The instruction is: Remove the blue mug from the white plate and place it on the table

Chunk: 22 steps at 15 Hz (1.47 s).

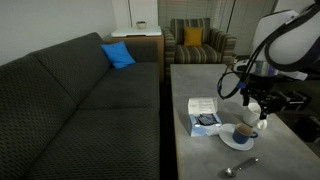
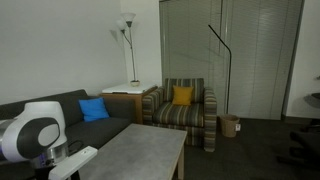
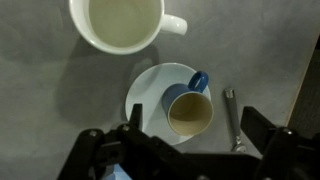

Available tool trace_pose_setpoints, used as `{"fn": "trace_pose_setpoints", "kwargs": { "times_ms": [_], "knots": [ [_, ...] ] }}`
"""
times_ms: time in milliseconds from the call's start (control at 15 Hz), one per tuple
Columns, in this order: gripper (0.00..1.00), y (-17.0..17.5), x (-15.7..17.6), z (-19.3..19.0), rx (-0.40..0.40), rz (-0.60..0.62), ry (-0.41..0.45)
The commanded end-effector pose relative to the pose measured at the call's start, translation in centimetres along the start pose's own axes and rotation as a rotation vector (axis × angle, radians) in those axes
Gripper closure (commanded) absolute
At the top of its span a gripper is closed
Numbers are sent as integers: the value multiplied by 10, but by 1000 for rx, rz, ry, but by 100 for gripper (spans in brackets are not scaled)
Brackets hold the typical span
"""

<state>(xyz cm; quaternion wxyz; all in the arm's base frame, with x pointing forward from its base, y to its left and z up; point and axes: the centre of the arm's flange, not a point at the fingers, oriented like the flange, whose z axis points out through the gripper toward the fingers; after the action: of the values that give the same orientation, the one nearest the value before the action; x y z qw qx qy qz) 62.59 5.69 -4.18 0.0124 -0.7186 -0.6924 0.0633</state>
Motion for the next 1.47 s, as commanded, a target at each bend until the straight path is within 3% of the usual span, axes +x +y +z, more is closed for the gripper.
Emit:
{"fn": "trace_pose_setpoints", "kwargs": {
  "times_ms": [0, 67, 400, 600, 867, 1133, 1400],
  "knots": [
    [0, 13, -3, 34, 49, 8, 8],
    [0, -1, -1, 17, 22, 7, -3],
    [0, 0, 3, 22, 16, 4, -20],
    [0, -7, 15, 38, -19, -12, -69],
    [0, -19, 28, 56, -38, -46, -55],
    [0, -32, 21, 68, -3, -50, -43],
    [0, -41, 7, 70, -16, -20, -40]
  ]
}}
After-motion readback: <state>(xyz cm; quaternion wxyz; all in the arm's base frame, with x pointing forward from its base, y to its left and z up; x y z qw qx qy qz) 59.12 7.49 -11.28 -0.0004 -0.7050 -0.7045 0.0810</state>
